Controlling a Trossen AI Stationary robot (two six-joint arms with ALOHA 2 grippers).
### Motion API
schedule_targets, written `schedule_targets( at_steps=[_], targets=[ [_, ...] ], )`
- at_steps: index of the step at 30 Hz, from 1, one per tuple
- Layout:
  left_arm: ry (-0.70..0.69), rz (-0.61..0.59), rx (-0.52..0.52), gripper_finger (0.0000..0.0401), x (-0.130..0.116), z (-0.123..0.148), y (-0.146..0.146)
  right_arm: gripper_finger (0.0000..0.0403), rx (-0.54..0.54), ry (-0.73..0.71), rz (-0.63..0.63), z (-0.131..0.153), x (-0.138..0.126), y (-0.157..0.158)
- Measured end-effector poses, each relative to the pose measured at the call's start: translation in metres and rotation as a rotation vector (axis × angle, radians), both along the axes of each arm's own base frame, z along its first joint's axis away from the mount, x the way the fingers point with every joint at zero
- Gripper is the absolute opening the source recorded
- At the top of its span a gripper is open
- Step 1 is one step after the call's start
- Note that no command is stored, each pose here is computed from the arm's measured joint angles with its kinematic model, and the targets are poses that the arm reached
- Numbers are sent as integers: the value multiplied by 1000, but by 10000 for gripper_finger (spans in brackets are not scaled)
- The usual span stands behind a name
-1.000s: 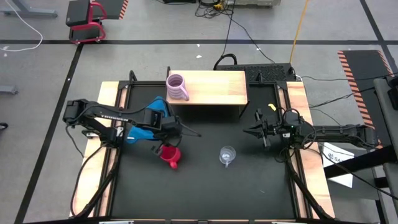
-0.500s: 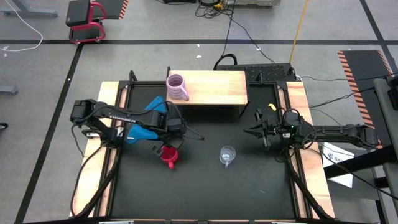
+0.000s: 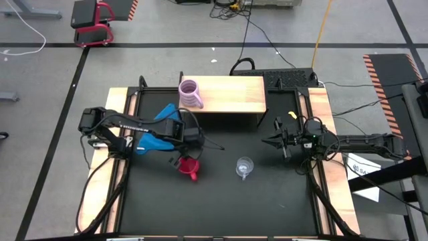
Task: Stack small to large cups/mugs on shelf
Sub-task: Put the red mug on the shelf
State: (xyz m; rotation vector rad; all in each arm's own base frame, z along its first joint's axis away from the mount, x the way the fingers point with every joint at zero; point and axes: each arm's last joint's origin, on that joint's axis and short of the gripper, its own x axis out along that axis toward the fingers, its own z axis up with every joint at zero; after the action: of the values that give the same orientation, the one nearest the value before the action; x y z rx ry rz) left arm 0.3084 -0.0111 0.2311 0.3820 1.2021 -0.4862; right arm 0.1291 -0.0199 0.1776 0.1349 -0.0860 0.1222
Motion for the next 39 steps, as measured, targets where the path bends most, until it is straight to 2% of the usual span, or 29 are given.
schedule_targets(
  at_steps=[11, 19, 22, 26, 30, 35, 39],
  targets=[
    [-18, 7, 9, 161, 0, 6, -7, 0, 0, 0, 0, 0, 0, 0],
    [-16, 44, 33, 188, 1, 6, -6, 0, 0, 0, 0, 0, 0, 0],
    [-14, 124, 53, 189, -4, 12, -3, 0, 0, 0, 0, 0, 0, 0],
    [-21, 289, 4, 189, -12, 23, 3, 0, -4, 0, 0, 0, 0, 0],
    [-48, 453, -115, 188, -18, 37, 6, 0, -10, -1, -1, 0, 0, 0],
    [-81, 697, -277, 180, -11, 42, 3, 0, -12, 0, -1, 0, 0, 0],
    [-38, 721, -296, 159, -14, 41, -3, 0, -18, 4, -2, -1, 0, 0]
  ],
)
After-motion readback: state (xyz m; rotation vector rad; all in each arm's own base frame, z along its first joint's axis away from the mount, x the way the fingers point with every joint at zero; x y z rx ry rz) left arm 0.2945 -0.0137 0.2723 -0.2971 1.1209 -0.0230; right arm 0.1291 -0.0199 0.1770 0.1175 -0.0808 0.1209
